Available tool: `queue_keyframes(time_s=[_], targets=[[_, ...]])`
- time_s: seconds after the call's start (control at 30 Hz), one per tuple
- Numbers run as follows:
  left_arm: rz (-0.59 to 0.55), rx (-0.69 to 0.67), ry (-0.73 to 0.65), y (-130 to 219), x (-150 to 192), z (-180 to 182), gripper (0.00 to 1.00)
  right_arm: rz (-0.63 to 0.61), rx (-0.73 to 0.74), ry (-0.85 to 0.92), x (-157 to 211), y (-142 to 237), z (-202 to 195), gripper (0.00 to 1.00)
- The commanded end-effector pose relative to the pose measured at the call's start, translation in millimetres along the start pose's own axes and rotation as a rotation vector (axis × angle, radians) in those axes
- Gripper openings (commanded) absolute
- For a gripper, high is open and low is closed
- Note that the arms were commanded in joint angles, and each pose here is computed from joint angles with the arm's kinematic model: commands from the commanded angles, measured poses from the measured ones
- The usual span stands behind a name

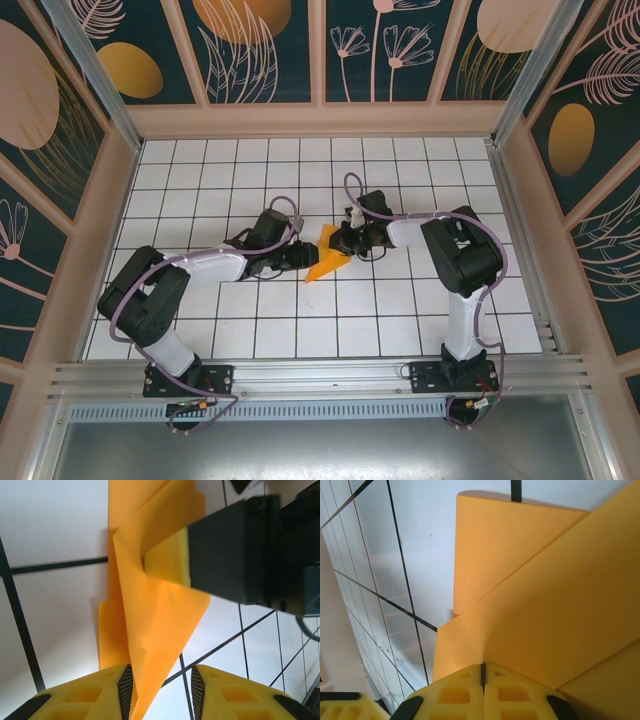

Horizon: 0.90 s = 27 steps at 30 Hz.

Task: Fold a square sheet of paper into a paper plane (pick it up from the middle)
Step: Fourth fold the wing at the center of the table.

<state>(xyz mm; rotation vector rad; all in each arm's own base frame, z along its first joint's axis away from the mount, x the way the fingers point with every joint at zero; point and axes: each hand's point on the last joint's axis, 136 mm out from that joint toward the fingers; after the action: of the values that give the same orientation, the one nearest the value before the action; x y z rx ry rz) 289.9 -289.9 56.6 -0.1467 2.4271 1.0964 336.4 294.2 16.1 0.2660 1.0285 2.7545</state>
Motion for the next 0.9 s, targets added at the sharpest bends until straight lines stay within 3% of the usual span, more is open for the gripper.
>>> queue_keyframes(time_s=[0.0,0.53,0.67,0.87], targets=[[0.049,0.032,0.039,-7.4,12.2,1.7,0.39,0.017,0.198,-0.096,9.9,-14.2,-63.3,0.04],[0.162,-0.025,0.101,-24.2,48.2,28.0,0.12,0.018,0.219,-0.107,10.1,-15.4,-69.2,0.04],[0.181,-0.034,0.125,-23.4,58.4,32.7,0.11,0.02,0.227,-0.11,11.1,-15.7,-71.6,0.04],[0.149,-0.015,0.11,-17.5,48.3,24.3,0.22,0.024,0.23,-0.114,12.0,-16.5,-73.7,0.04]])
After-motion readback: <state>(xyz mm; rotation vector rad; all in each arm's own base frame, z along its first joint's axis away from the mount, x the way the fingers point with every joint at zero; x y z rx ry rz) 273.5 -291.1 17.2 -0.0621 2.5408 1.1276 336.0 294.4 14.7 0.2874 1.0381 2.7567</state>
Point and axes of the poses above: each hand's point on the last joint's axis, 136 mm out from that joint toward the fingers, its own y axis back along the fingers, its own z axis along the line the jaws close on, x = y × z, and after that the axes turned 13 degrees about -y, right-handed
